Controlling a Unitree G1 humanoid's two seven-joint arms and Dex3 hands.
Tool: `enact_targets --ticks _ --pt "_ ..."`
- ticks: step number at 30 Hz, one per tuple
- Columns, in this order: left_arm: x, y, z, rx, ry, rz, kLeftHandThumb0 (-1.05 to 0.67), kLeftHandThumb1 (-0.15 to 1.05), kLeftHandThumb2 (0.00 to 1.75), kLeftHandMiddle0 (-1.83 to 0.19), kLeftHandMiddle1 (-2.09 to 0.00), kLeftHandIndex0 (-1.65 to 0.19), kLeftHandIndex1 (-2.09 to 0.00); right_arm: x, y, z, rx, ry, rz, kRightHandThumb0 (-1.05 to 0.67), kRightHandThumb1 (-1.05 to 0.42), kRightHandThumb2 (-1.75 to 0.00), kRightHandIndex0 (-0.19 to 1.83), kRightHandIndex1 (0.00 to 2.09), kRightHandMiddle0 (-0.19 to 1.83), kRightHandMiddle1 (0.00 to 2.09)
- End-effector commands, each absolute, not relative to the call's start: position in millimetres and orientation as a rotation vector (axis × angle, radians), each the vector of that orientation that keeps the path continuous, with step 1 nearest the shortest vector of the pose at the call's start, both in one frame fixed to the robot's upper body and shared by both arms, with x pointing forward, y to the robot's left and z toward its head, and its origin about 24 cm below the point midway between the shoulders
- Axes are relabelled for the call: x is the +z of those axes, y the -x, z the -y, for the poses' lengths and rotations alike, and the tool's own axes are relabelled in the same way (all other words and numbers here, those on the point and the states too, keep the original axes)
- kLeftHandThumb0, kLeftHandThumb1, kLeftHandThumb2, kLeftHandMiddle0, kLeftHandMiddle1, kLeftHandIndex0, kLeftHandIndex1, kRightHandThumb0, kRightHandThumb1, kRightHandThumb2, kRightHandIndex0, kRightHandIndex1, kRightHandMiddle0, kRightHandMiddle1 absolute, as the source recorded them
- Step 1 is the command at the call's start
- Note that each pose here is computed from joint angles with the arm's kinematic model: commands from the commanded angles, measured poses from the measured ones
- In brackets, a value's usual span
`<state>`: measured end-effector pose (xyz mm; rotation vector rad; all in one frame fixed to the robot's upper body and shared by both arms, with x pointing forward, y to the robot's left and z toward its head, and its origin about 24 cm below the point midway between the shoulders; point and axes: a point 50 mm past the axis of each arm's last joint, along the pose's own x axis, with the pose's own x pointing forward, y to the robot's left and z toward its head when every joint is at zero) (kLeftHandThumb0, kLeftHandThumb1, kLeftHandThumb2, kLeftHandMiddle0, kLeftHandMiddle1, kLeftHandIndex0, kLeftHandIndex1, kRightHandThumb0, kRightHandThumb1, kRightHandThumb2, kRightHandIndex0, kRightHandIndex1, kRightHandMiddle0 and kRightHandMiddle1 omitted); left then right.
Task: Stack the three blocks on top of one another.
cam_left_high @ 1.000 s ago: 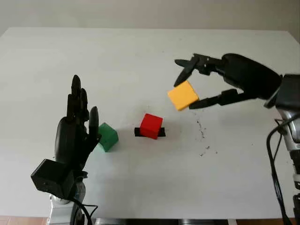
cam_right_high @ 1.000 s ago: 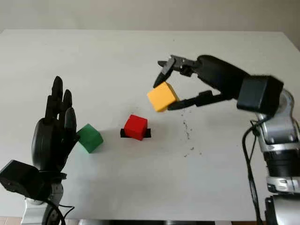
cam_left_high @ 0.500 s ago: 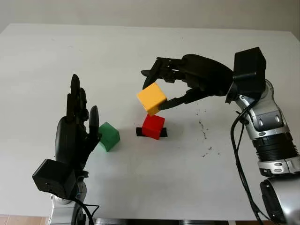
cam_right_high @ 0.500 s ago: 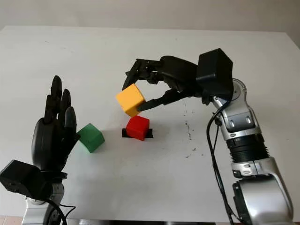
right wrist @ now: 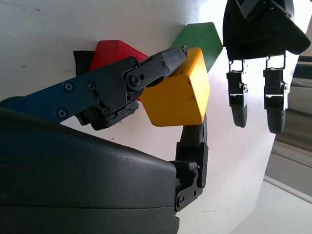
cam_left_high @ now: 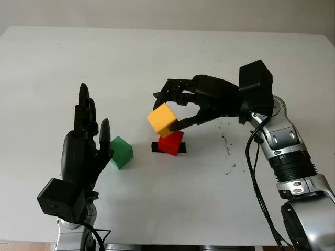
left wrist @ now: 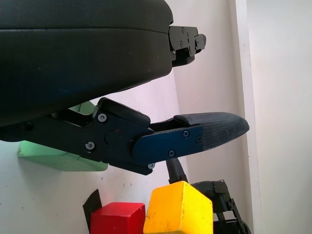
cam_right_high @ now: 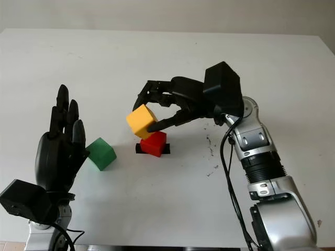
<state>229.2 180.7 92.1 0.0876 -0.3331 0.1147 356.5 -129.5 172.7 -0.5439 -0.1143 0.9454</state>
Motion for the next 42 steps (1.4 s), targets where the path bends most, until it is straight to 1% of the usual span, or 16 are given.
enact_targets --ticks 1,7,15,23,28,32,34,39,42 --pt "94 -226.5 -180.7 0.114 -0.088 0.345 -0.79 1.05 0.59 0.08 -0.06 0.08 -0.06 174 -357 133 0.941 0.571 0.12 -0.37 -0.92 -0.05 0.15 0.04 0.34 1.46" --pt "95 -226.6 -180.7 0.115 -0.096 0.346 -0.79 1.05 0.59 0.08 -0.05 0.09 -0.05 171 -357 138 0.931 0.609 0.125 -0.35 -0.92 -0.05 0.15 0.04 0.33 1.46" --pt "94 -226.7 -181.0 0.113 -0.086 0.346 -0.79 1.05 0.58 0.08 -0.06 0.08 -0.06 169 -356 141 0.925 0.668 0.116 -0.39 -0.9 -0.05 0.15 0.05 0.37 1.41" --pt "94 -225.4 -181.1 0.116 -0.09 0.341 -0.78 1.05 0.59 0.08 -0.06 0.08 -0.06 166 -355 141 0.925 0.722 0.131 -0.42 -0.89 -0.05 0.14 0.05 0.41 1.41" --pt "94 -225.1 -181.1 0.117 -0.091 0.341 -0.79 1.05 0.59 0.08 -0.05 0.08 -0.06 167 -355 142 0.92 0.751 0.127 -0.44 -0.89 -0.05 0.14 0.05 0.4 1.38" --pt "94 -224.7 -181.1 0.119 -0.092 0.34 -0.79 1.05 0.59 0.08 -0.05 0.08 -0.06 169 -355 143 0.922 0.763 0.122 -0.44 -0.88 -0.05 0.13 0.04 0.36 1.24" --pt "94 -224.6 -181.3 0.119 -0.093 0.342 -0.79 1.05 0.59 0.07 -0.06 0.08 -0.06 170 -354 144 0.918 0.777 0.119 -0.43 -0.87 -0.05 0.12 0.04 0.33 1.13" --pt "94 -224.8 -181.9 0.12 -0.098 0.341 -0.79 1.05 0.59 0.08 -0.05 0.08 -0.05 172 -354 144 0.911 0.82 0.136 -0.45 -0.86 -0.05 0.06 0.03 0.22 0.95" --pt "94 -224.7 -182.2 0.119 -0.097 0.338 -0.79 1.05 0.58 0.08 -0.05 0.08 -0.05 174 -353 145 0.907 0.828 0.133 -0.47 -0.84 -0.05 -0.02 0.02 0.15 0.72"
